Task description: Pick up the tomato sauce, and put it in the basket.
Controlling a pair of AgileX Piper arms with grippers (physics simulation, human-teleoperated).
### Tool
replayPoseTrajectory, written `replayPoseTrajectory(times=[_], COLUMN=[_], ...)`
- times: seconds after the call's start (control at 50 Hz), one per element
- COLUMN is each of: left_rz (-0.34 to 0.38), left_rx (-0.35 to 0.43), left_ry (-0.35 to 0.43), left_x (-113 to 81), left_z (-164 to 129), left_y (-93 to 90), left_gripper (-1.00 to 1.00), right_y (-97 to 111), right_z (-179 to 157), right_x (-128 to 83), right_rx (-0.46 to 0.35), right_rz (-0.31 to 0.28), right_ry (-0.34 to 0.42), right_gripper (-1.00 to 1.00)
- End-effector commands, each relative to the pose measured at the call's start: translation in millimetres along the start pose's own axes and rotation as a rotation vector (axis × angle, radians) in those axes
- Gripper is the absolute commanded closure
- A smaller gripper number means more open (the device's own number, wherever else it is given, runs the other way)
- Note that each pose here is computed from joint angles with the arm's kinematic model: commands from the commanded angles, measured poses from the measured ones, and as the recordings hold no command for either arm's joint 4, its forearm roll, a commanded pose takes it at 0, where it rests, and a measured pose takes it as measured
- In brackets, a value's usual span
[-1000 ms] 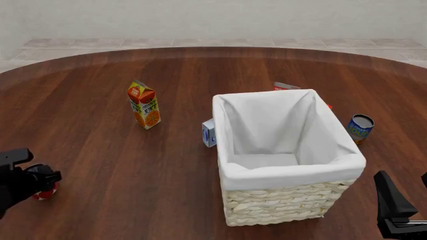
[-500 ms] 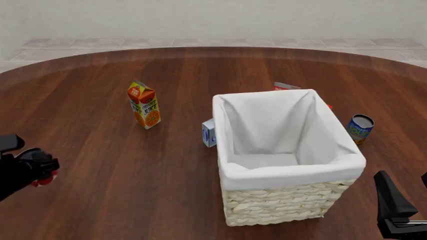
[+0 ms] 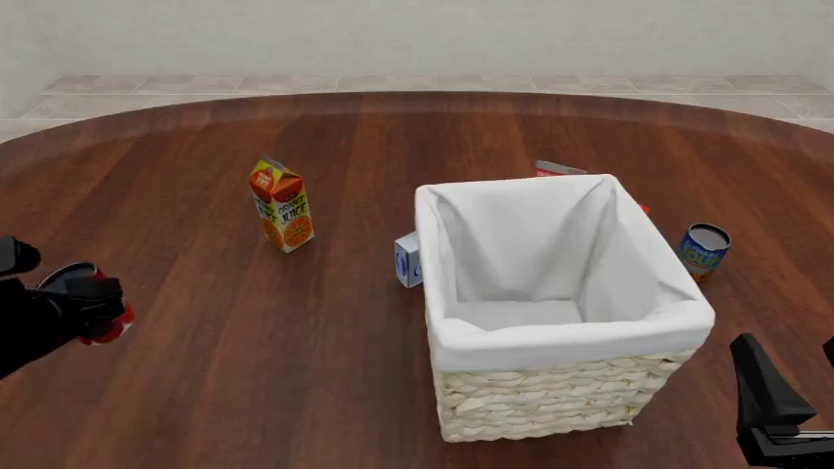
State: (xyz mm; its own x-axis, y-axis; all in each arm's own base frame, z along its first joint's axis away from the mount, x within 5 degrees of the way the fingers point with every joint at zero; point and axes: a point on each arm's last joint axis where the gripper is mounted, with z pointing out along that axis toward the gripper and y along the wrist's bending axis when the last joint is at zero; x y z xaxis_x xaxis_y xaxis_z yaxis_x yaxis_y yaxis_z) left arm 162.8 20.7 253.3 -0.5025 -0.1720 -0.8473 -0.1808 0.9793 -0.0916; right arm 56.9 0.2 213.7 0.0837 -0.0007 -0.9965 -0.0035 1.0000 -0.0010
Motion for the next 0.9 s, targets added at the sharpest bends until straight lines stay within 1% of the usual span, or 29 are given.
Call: replayPoseTrajectory(times=[0.02, 0.06, 0.1, 0.14, 0.18, 0.26, 0.28, 0.38, 0.42, 0.44, 0.48, 0.5, 0.54, 0.56, 0.6, 0.66, 0.68, 0.72, 0.76, 0.88, 0.9], left_rz=[0.028, 0.049, 0.045, 0.072, 0.062, 0.082, 0.093, 0.108, 0.151, 0.140, 0.149, 0.161, 0.150, 0.146, 0.144, 0.161, 0.151, 0.148, 0.150, 0.170, 0.162], left_rx=[0.086, 0.110, 0.124, 0.139, 0.159, 0.177, 0.181, 0.203, 0.218, 0.217, 0.237, 0.259, 0.261, 0.277, 0.283, 0.299, 0.303, 0.332, 0.327, 0.367, 0.369], left_ry=[-0.052, -0.043, -0.056, -0.076, -0.072, -0.070, -0.090, -0.094, -0.104, -0.100, -0.097, -0.093, -0.089, -0.091, -0.092, -0.096, -0.088, -0.044, -0.083, -0.090, -0.090], left_x=[-17.3, -17.2, -21.5, -27.5, -31.5, -32.4, -36.7, -42.1, -43.1, -43.0, -43.7, -45.2, -49.0, -52.3, -53.8, -58.1, -59.4, -56.3, -63.2, -71.7, -74.7], left_z=[-33, -39, -47, -55, -60, -64, -68, -71, -73, -72, -73, -75, -77, -79, -81, -84, -84, -79, -84, -90, -91], left_y=[-15.4, -19.1, -20.8, -22.9, -26.0, -28.7, -29.0, -33.0, -35.2, -35.3, -38.3, -41.8, -42.6, -45.2, -46.0, -48.9, -50.1, -56.6, -54.9, -62.1, -63.0], left_gripper=[1.00, 1.00, 1.00, 1.00, 1.00, 1.00, 1.00, 1.00, 1.00, 1.00, 1.00, 1.00, 1.00, 1.00, 1.00, 1.00, 1.00, 1.00, 1.00, 1.00, 1.00], right_y=[0, 0, 0, 0, 0, 0, 0, 0, 0, 0, 0, 0, 0, 0, 0, 0, 0, 0, 0, 0, 0], right_z=[0, 0, 0, 0, 0, 0, 0, 0, 0, 0, 0, 0, 0, 0, 0, 0, 0, 0, 0, 0, 0], right_x=[0, 0, 0, 0, 0, 0, 0, 0, 0, 0, 0, 0, 0, 0, 0, 0, 0, 0, 0, 0, 0], right_rx=[0.000, 0.000, 0.000, 0.000, 0.000, 0.000, 0.000, 0.000, 0.000, 0.000, 0.000, 0.000, 0.000, 0.000, 0.000, 0.000, 0.000, 0.000, 0.000, 0.000, 0.000], right_rz=[0.000, 0.000, 0.000, 0.000, 0.000, 0.000, 0.000, 0.000, 0.000, 0.000, 0.000, 0.000, 0.000, 0.000, 0.000, 0.000, 0.000, 0.000, 0.000, 0.000, 0.000], right_ry=[0.000, 0.000, 0.000, 0.000, 0.000, 0.000, 0.000, 0.000, 0.000, 0.000, 0.000, 0.000, 0.000, 0.000, 0.000, 0.000, 0.000, 0.000, 0.000, 0.000, 0.000], right_gripper=[-1.00, -1.00, -1.00, -1.00, -1.00, -1.00, -1.00, -1.00, -1.00, -1.00, -1.00, -1.00, -1.00, -1.00, -1.00, -1.00, -1.00, -1.00, -1.00, -1.00, -1.00])
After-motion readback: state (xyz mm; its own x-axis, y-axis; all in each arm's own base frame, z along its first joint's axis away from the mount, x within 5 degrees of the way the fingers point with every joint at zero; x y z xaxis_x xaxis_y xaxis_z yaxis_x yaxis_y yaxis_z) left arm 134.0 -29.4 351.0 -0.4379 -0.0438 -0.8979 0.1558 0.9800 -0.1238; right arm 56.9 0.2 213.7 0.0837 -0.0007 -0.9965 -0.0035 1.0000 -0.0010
